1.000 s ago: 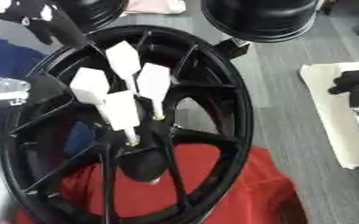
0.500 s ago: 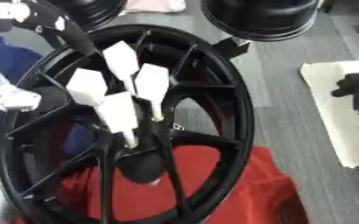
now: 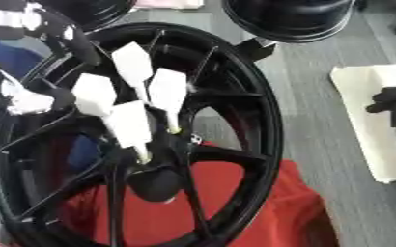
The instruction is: Pull the pin out of the wheel hub.
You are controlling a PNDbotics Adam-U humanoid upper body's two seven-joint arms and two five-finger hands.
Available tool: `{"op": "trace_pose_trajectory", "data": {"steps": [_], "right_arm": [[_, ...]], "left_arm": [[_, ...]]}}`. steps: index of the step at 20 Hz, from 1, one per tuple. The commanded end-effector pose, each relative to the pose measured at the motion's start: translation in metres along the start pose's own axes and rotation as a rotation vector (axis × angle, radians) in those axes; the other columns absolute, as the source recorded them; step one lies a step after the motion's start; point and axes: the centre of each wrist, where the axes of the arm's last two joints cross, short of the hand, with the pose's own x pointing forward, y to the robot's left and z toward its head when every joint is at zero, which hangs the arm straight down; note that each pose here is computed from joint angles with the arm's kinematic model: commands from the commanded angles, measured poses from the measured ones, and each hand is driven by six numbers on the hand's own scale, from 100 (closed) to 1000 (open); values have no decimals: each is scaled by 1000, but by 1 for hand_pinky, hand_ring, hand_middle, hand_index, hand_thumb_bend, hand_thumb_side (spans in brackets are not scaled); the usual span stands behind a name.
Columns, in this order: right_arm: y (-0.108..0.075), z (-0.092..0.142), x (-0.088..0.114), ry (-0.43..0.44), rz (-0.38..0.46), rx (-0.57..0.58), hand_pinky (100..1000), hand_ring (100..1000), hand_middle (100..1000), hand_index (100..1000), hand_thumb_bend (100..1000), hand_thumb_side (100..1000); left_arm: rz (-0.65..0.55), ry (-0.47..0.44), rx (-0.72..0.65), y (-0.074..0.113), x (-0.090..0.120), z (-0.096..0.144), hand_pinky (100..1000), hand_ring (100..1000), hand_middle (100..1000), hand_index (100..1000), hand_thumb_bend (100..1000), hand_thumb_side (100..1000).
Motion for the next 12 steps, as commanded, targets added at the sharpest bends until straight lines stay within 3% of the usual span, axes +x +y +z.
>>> {"op": "trace_pose_trajectory", "data": {"steps": [1, 5, 12], "right_arm": [[-2, -5, 7, -26, 19, 12, 840, 665, 661, 757, 100, 548], [-1, -5, 6, -22, 14, 9, 840, 665, 661, 757, 100, 549], [1, -4, 6, -19, 7, 5, 840, 665, 661, 757, 100, 550]], "left_arm": [[24, 37, -49, 3, 0, 3, 842, 874, 801, 865, 247, 324], [35, 22, -62, 1, 0, 2, 843, 876, 810, 881, 287, 359], [36, 63, -41, 3, -8, -3, 846, 878, 820, 892, 296, 328]]}}
